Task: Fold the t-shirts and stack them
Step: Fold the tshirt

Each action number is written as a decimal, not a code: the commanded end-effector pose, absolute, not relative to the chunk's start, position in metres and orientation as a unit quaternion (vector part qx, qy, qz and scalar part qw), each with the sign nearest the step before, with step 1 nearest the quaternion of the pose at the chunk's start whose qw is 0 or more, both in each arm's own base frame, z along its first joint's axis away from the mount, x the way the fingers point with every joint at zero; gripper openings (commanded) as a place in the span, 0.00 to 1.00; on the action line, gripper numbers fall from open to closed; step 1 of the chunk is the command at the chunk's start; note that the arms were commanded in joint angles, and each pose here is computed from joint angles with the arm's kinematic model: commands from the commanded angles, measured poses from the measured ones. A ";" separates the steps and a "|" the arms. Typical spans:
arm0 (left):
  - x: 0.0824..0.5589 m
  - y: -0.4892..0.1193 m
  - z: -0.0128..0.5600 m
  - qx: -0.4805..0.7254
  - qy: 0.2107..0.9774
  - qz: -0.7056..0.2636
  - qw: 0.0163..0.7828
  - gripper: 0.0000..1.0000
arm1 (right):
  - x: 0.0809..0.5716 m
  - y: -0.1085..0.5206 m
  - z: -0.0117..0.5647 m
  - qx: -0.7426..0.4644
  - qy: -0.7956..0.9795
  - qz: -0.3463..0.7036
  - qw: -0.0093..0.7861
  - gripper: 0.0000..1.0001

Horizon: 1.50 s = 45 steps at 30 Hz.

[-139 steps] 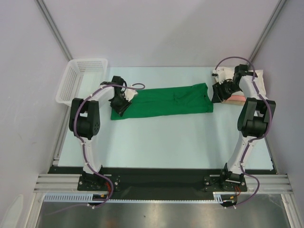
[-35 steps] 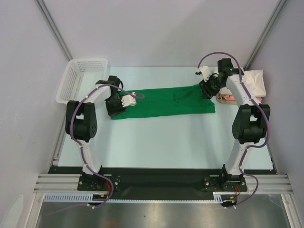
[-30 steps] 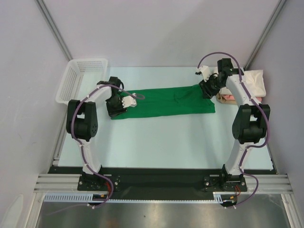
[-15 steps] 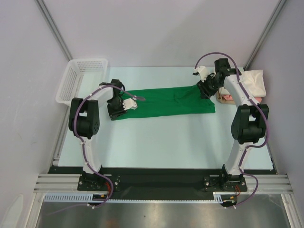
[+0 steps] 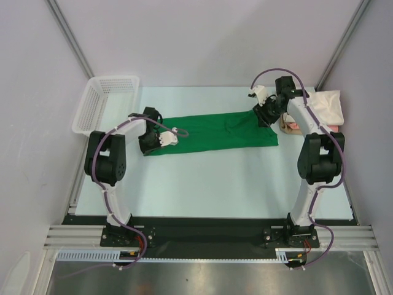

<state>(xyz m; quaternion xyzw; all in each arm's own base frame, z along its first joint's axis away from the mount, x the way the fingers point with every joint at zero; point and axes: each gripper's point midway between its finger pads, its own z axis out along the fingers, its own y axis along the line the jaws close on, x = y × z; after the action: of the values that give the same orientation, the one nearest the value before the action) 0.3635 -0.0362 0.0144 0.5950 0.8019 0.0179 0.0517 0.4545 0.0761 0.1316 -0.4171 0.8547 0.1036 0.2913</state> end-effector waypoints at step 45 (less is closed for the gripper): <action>0.118 -0.209 0.057 0.636 0.739 -0.164 -0.149 0.05 | 0.620 0.169 0.003 -0.271 0.891 0.150 0.331 0.49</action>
<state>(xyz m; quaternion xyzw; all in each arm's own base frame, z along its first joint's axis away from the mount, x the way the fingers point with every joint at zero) 0.1323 -0.1850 0.0495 0.6383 0.7450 -0.1330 -0.1405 0.6009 0.1760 0.0305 -0.2702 0.8961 0.1661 0.3105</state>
